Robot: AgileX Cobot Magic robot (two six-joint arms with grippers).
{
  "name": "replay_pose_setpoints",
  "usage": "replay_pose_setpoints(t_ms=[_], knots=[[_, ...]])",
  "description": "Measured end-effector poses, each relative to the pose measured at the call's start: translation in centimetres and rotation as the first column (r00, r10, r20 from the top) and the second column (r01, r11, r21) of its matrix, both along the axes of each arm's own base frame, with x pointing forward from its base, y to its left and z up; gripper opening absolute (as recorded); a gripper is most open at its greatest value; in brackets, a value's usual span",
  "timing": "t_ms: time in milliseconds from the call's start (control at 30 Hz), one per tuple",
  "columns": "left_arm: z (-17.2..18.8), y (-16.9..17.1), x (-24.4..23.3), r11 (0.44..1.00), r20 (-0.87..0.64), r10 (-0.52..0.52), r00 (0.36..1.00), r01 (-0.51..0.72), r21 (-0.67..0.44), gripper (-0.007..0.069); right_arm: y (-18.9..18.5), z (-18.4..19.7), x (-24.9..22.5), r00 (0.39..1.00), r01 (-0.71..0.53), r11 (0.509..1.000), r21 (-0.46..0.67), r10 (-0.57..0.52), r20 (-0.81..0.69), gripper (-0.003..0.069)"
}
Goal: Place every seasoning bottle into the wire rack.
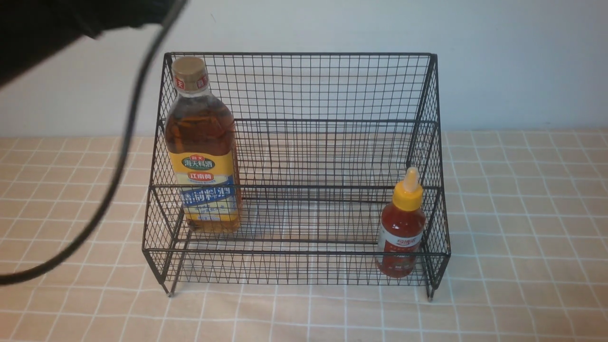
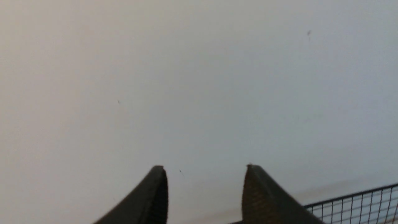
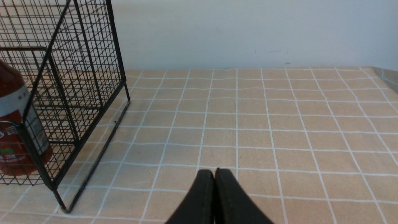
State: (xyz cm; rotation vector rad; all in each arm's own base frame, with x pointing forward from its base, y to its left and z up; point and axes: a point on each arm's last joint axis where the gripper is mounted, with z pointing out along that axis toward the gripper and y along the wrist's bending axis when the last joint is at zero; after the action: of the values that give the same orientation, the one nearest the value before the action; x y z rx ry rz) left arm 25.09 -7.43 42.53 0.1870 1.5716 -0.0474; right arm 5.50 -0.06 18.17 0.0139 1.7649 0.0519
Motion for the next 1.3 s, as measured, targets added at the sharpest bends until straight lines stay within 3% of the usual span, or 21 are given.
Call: replay_pose_setpoints(t_ms=[33, 67, 100, 167, 333, 400, 567, 700, 833, 933, 1033, 1167, 1233, 1300], knots=[[1.1, 0.5, -1.3, 1.0, 0.041, 0.0, 0.999, 0.0, -0.016, 0.0182, 0.0, 0.0, 0.0, 1.0, 0.0, 1.0, -0.001, 0.0, 0.0, -0.0015], [1.4, 0.6, -1.6, 0.998, 0.051, 0.063, 0.997, -0.062, -0.021, 0.0171, 0.0, 0.0, 0.0, 1.0, 0.0, 1.0, -0.001, 0.0, 0.0, -0.0015], [2.3, 1.1, -2.8, 0.999, 0.088, 0.003, 0.996, 0.001, -0.038, 0.0092, 0.0, 0.0, 0.0, 1.0, 0.0, 1.0, -0.001, 0.0, 0.0, -0.0015], [3.5, 1.7, -4.5, 0.996, 0.133, 0.006, 0.991, 0.006, -0.091, 0.0022, 0.0, 0.0, 0.0, 1.0, 0.0, 1.0, -0.001, 0.0, 0.0, -0.0015], [5.3, 2.8, -7.4, 0.959, 0.193, 0.008, 0.981, 0.047, -0.281, -0.0007, 0.0, 0.0, 0.0, 1.0, 0.0, 1.0, -0.002, 0.0, 0.0, -0.0015], [6.0, 3.3, -8.6, 0.914, 0.208, 0.006, 0.978, 0.079, -0.397, -0.0007, 0.0, 0.0, 0.0, 1.0, 0.0, 1.0, -0.002, 0.0, 0.0, -0.0015], [6.9, 3.4, -10.6, 0.861, 0.261, -0.055, 0.964, 0.179, -0.477, -0.0007, 0.0, 0.0, 0.0, 1.0, 0.0, 1.0, -0.002, 0.0, 0.0, -0.0015], [7.5, 2.4, -11.8, 0.806, 0.31, -0.205, 0.928, 0.34, -0.485, -0.0007, 0.0, 0.0, 0.0, 1.0, 0.0, 1.0, -0.002, 0.0, 0.0, -0.0015], [7.4, 1.0, -12.5, 0.696, 0.319, -0.376, 0.87, 0.493, -0.523, -0.0007, 0.0, 0.0, 0.0, 1.0, 0.0, 1.0, -0.002, 0.0, 0.0, -0.0015], [5.6, -0.7, -12.9, 0.579, 0.266, -0.562, 0.783, 0.602, -0.55, -0.0007, 0.0, 0.0, 0.0, 1.0, 0.0, 1.0, -0.002, 0.0, 0.0, -0.0015], [3.1, -2.1, -13.2, 0.528, 0.165, -0.699, 0.695, 0.658, -0.537, -0.0007, 0.0, 0.0, 0.0, 1.0, 0.0, 1.0, -0.002, 0.0, 0.0, -0.0015], [-1.7, -3.1, -13.1, 0.593, -0.091, -0.773, 0.628, 0.665, -0.455, -0.0007, 0.0, 0.0, 0.0, 1.0, 0.0, 1.0, -0.002, 0.0, 0.0, -0.0015], [-3.1, -3.1, -13.1, 0.637, -0.196, -0.761, 0.619, 0.654, -0.407, -0.0007, 0.0, 0.0, 0.0, 1.0, 0.0, 1.0, -0.002, 0.0, 0.0, -0.0015], [-5.3, -2.5, -13.0, 0.724, -0.392, -0.688, 0.611, 0.612, -0.318, -0.0007, 0.0, 0.0, 0.0, 1.0, 0.0, 1.0, -0.002, 0.0, 0.0, -0.0015]])
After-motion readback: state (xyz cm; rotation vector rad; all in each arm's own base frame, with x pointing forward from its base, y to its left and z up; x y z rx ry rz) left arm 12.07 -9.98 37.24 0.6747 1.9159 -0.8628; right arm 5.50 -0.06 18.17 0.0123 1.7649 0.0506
